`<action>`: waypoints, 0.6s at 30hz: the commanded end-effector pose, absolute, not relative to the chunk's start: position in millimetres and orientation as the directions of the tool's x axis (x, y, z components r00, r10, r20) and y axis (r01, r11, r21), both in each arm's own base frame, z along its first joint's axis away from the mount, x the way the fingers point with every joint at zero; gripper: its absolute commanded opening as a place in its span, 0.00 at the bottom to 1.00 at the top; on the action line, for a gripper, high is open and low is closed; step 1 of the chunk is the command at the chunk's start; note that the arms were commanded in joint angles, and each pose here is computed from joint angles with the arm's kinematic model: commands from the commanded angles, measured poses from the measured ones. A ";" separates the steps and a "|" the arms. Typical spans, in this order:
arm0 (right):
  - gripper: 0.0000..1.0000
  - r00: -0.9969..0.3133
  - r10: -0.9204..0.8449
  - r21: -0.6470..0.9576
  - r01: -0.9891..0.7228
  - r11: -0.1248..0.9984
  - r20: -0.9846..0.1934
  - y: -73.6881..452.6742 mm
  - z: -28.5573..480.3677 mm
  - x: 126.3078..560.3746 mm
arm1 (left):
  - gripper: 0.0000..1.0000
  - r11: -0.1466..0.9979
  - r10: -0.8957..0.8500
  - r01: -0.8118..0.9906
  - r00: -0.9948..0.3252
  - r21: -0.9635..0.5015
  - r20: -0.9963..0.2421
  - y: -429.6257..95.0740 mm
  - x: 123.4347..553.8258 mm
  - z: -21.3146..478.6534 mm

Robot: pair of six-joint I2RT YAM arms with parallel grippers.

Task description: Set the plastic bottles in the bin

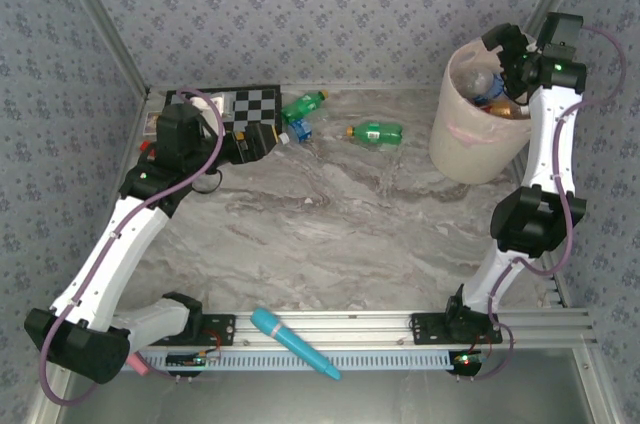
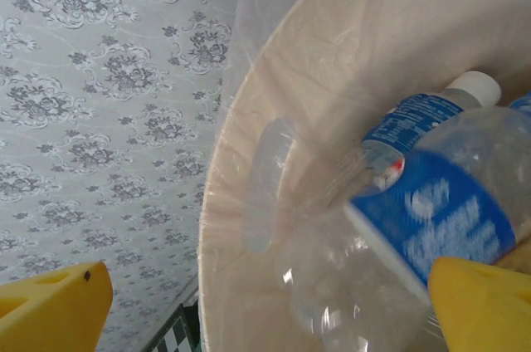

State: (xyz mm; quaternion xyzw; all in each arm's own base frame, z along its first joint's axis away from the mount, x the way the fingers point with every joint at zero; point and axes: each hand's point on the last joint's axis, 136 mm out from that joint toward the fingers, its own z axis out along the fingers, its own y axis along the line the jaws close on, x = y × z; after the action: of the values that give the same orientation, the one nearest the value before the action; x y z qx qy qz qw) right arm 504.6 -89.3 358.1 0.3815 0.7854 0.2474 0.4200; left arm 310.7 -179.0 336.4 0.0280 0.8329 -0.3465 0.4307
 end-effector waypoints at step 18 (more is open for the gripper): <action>1.00 -0.499 0.389 0.357 0.164 0.920 -0.774 2.9 406.3 465.2 | 1.00 0.749 -0.249 0.355 -0.631 -0.560 -0.734 -181.0 312.1 336.0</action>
State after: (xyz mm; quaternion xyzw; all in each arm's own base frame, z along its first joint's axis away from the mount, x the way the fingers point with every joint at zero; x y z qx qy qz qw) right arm 474.8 -15.3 400.8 0.2232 0.8399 0.1643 0.4667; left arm 311.4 -179.4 335.1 0.0279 0.8338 -0.3462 0.4290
